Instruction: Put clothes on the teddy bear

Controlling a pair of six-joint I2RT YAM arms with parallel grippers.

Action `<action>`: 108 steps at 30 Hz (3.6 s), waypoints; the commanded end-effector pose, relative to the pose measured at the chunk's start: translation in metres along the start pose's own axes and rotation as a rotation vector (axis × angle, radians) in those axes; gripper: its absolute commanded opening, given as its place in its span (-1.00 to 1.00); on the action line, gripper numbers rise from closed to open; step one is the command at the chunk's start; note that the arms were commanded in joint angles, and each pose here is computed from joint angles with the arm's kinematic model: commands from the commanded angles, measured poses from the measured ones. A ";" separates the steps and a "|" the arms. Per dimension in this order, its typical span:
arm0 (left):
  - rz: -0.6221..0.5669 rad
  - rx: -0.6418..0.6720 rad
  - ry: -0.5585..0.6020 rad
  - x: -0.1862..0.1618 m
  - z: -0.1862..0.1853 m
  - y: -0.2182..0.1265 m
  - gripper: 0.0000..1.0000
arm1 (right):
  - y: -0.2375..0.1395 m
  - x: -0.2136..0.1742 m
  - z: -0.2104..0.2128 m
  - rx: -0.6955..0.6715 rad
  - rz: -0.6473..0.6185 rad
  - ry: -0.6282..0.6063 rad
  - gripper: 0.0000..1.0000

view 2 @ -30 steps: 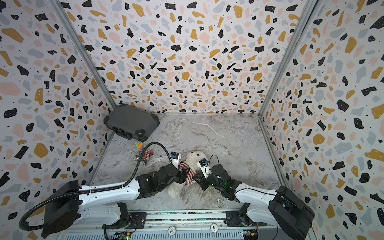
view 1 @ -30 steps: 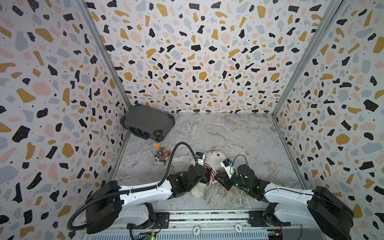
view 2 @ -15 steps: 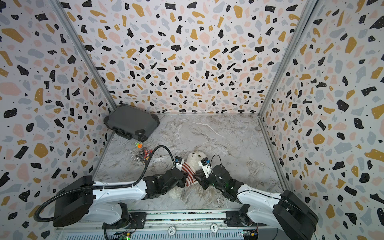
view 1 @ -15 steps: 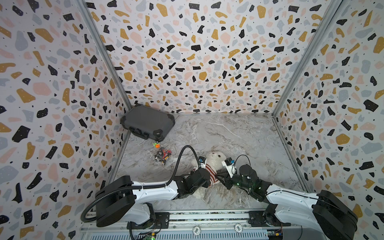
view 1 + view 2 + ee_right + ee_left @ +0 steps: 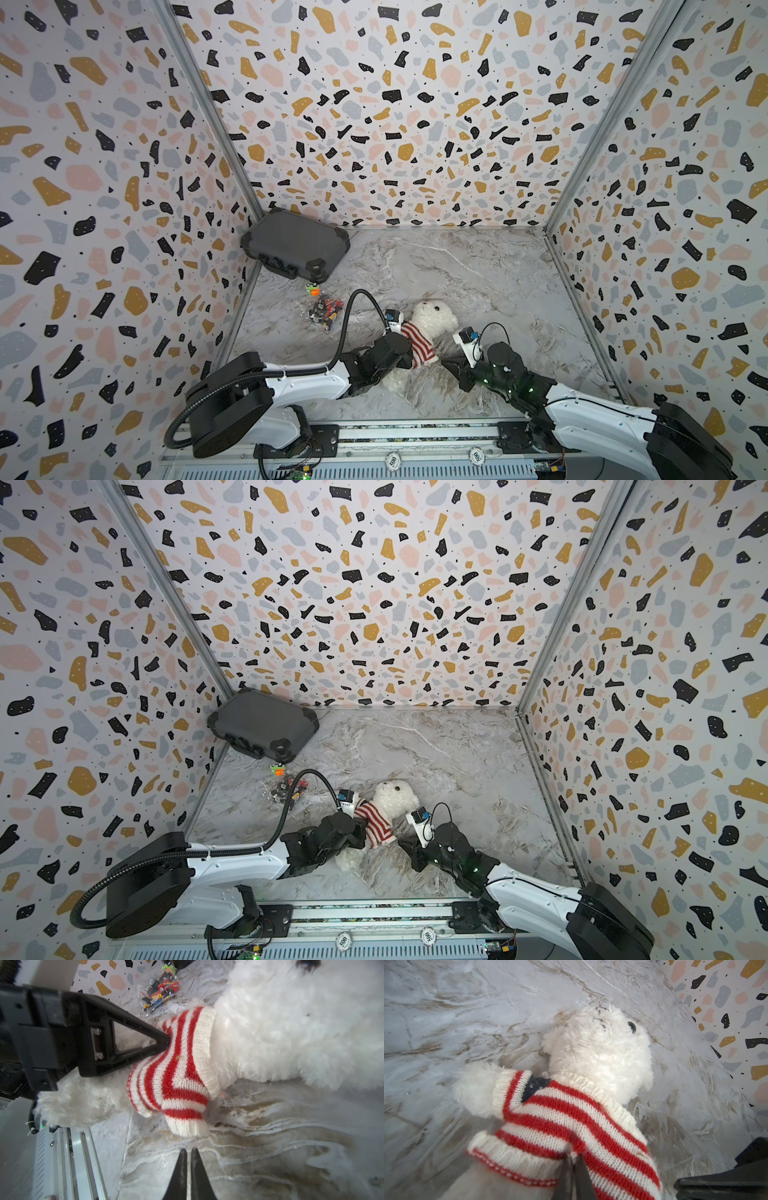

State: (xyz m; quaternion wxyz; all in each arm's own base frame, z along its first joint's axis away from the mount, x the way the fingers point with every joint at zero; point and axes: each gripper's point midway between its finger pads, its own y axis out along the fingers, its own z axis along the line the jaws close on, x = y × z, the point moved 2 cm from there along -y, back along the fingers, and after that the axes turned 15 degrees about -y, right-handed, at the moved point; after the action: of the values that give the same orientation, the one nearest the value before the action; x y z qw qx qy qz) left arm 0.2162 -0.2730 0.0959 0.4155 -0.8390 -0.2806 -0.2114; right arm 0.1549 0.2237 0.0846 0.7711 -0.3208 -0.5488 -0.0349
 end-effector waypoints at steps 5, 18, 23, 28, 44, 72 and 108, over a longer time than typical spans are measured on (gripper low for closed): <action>0.012 0.015 -0.020 -0.004 0.015 0.002 -1.00 | 0.012 0.006 0.004 0.035 -0.025 0.003 -0.96; 0.023 0.006 -0.016 -0.005 0.013 0.003 -1.00 | 0.032 0.016 0.006 0.069 -0.044 -0.022 -0.94; 0.030 0.006 -0.012 -0.007 0.014 0.003 -1.00 | 0.038 0.030 0.005 0.067 -0.073 -0.046 -0.89; 0.035 -0.001 -0.008 -0.008 0.012 0.003 -1.00 | 0.039 0.045 0.007 0.072 -0.121 -0.075 -0.86; 0.070 -0.049 0.014 -0.012 0.004 0.002 -1.00 | 0.034 0.074 0.016 0.107 -0.214 -0.127 -0.43; 0.090 -0.047 0.018 -0.018 0.007 0.005 -1.00 | 0.000 0.012 -0.007 -0.049 -0.099 -0.019 -0.86; 0.119 -0.003 0.050 -0.021 0.014 0.011 -1.00 | 0.038 0.042 0.005 0.053 -0.187 -0.066 -0.77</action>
State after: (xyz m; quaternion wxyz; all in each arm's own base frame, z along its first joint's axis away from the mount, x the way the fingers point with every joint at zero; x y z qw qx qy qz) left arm 0.2137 -0.2814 0.0881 0.3943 -0.8597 -0.2444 -0.2138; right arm 0.1744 0.2580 0.0787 0.7717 -0.2787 -0.5688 -0.0574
